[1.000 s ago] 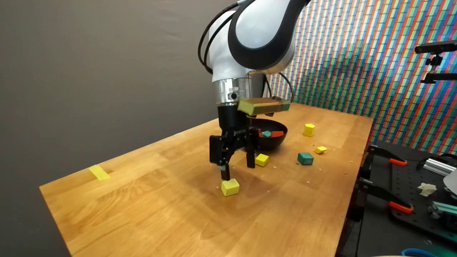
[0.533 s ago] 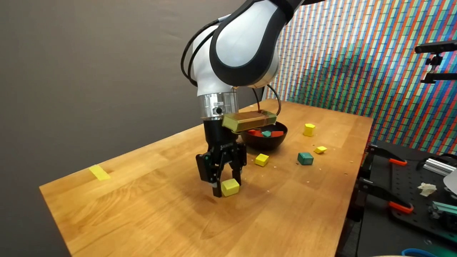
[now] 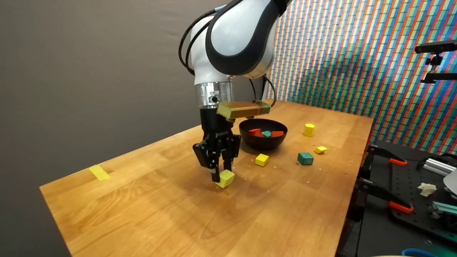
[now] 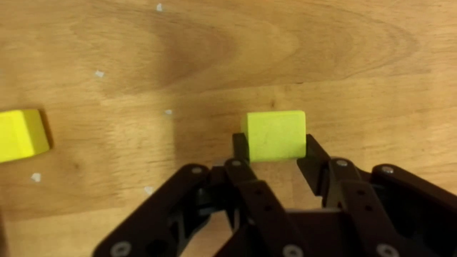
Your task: Put all the toy blocks into the bowl.
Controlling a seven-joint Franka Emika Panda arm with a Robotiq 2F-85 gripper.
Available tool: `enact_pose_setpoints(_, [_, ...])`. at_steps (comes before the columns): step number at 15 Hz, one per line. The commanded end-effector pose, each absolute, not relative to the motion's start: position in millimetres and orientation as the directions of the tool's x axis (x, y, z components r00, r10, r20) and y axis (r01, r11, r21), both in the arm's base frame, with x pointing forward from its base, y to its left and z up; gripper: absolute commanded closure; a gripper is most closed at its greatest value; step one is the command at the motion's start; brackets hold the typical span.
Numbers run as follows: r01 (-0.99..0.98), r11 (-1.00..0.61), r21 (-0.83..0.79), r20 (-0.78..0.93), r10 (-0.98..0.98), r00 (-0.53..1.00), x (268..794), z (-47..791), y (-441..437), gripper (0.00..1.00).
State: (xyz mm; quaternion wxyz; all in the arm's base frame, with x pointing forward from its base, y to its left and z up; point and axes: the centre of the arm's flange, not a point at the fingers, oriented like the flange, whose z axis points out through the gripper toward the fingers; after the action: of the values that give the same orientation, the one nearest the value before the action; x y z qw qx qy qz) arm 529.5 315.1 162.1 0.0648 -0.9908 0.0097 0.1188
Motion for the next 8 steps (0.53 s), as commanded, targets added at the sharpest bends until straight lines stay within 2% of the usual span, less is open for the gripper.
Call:
enact_pose_setpoints(1, [-0.082,-0.99,-0.111,-0.102,-0.071,0.992,528.5,238.4,269.8,0.84])
enact_pose_setpoints(5, [-0.193,-0.977,-0.086,0.072,-0.199,0.977,548.3,281.9,185.2,0.84])
enact_pose_setpoints(8, [-0.308,-0.951,-0.024,0.161,-0.307,0.938,556.9,280.5,129.1,0.84])
